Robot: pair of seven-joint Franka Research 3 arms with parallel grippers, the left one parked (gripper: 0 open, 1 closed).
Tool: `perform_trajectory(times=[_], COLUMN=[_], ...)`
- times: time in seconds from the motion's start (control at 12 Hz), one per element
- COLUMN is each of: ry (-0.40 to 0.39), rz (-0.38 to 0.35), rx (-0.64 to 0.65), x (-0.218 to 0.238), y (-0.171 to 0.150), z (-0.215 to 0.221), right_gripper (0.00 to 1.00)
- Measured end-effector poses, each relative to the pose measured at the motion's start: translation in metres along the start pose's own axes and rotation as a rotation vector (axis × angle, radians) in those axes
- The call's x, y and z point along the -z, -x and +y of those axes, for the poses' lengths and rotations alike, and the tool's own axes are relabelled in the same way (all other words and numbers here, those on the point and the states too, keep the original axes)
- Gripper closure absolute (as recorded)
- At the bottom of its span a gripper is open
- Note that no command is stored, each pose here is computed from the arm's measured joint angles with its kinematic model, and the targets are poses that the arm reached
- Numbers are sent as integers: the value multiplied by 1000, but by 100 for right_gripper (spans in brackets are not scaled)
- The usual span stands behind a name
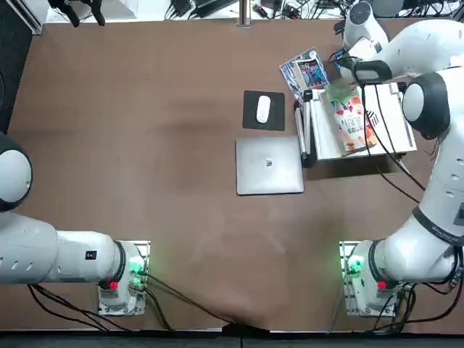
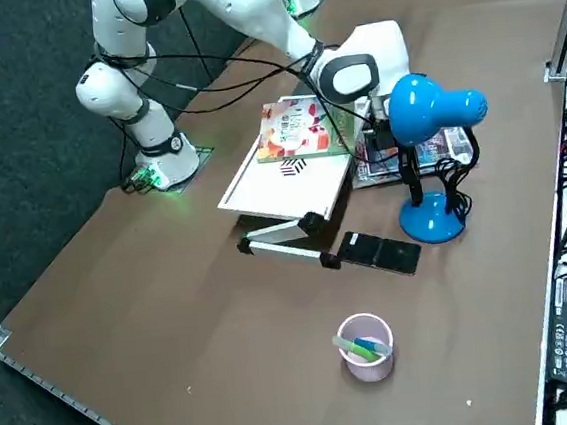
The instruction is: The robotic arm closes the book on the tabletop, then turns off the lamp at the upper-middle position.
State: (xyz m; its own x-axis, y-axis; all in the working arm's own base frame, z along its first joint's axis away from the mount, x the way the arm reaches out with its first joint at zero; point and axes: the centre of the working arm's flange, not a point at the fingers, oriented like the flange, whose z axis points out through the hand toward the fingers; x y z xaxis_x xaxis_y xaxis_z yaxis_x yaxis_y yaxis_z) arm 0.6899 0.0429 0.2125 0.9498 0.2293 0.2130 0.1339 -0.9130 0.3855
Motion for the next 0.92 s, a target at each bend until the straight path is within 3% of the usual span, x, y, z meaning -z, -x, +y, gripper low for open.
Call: perform_trajectory(times=[0.92], ry=[-26], rz=[40], rx=[6], x=[-1], y=[-3], z=[-8], right_gripper=[99])
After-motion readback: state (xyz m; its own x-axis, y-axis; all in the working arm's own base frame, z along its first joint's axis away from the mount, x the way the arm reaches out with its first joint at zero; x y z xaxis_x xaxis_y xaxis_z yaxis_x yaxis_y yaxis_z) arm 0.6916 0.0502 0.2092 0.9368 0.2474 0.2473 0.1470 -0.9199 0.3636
